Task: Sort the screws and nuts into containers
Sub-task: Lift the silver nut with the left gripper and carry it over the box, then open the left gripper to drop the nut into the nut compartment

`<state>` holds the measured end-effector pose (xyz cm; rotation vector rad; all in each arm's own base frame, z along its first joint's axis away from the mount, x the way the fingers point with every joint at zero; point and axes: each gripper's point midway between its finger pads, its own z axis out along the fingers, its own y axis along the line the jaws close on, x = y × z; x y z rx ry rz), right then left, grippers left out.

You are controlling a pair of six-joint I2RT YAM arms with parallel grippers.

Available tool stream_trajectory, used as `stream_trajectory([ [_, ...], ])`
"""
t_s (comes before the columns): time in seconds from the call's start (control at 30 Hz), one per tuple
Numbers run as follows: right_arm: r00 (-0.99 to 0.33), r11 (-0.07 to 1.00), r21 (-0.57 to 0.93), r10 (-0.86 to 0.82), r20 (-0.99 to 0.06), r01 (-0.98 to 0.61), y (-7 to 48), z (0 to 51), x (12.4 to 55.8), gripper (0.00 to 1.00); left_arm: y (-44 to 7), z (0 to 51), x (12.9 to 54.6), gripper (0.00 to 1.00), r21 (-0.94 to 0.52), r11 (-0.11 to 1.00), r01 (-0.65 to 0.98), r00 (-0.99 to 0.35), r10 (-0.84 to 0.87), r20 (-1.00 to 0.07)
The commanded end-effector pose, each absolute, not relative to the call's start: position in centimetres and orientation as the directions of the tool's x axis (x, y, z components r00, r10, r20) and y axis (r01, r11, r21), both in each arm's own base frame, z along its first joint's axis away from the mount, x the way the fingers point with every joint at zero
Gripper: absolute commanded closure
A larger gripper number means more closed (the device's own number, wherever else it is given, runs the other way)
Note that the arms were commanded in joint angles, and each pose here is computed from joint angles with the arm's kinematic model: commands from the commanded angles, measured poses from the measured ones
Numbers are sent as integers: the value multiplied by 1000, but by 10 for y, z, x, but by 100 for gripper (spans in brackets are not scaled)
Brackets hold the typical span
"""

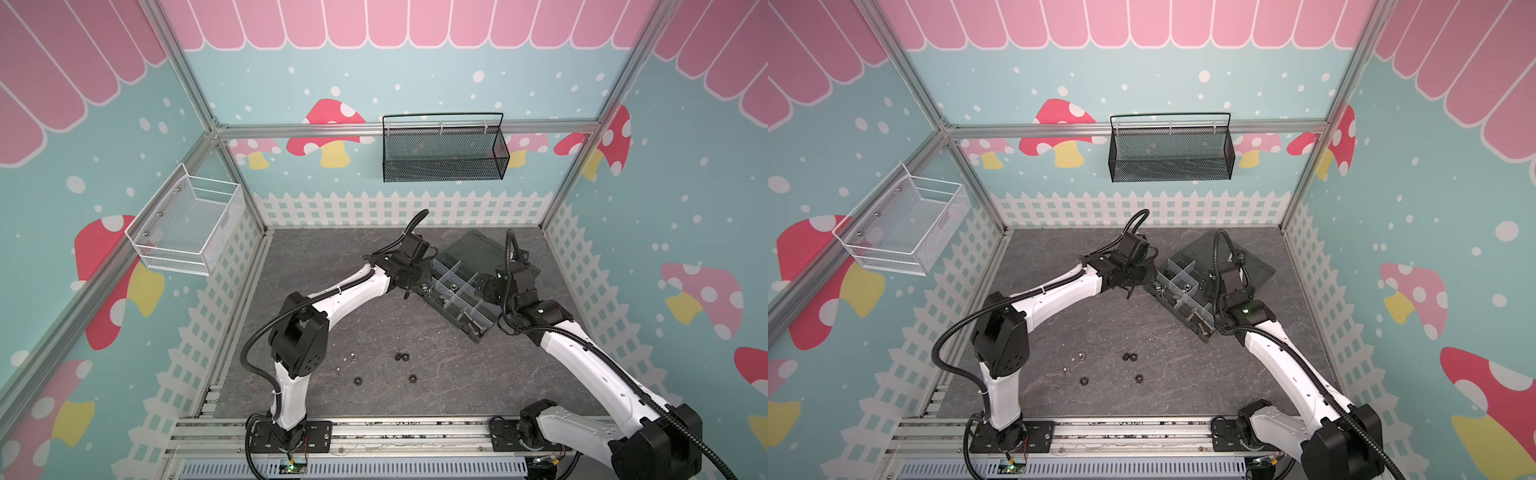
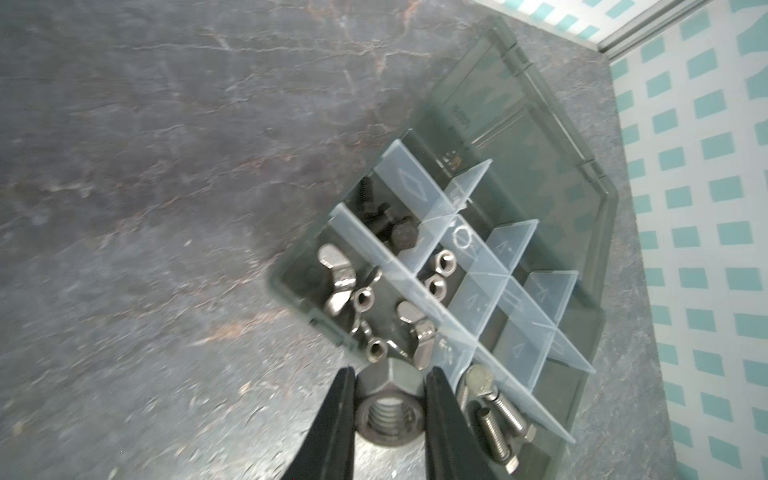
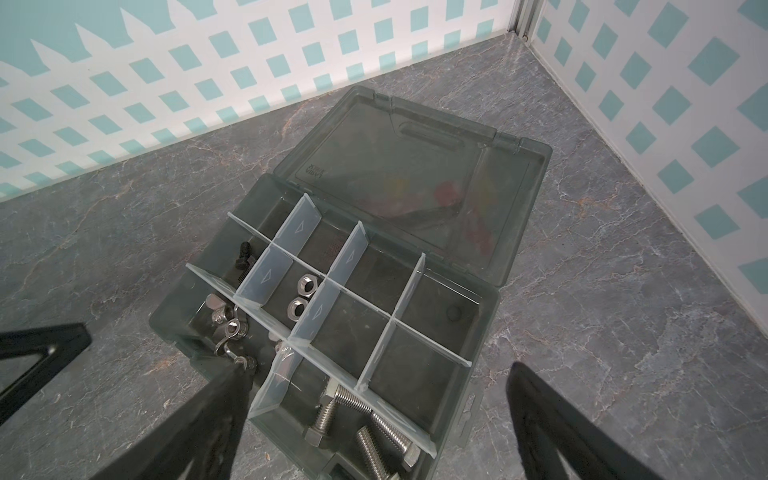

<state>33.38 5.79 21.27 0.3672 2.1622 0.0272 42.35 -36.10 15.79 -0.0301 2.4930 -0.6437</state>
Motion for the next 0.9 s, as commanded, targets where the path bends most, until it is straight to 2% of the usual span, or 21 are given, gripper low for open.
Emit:
stream_trajectory([
  [0.0, -514, 946, 173, 296, -806, 273, 53, 217, 330, 2, -387, 153, 428, 78, -477, 864, 161, -853, -121, -507],
  [0.33, -505, 947, 186, 300, -810, 263, 54, 218, 329, 2, -429, 133, 446, 75, -518, 833, 195, -875, -91, -475],
  [0.87, -491, 946, 205, 307, -816, 252, 54, 221, 326, 2, -450, 97, 441, 67, -504, 839, 206, -900, -39, -433],
])
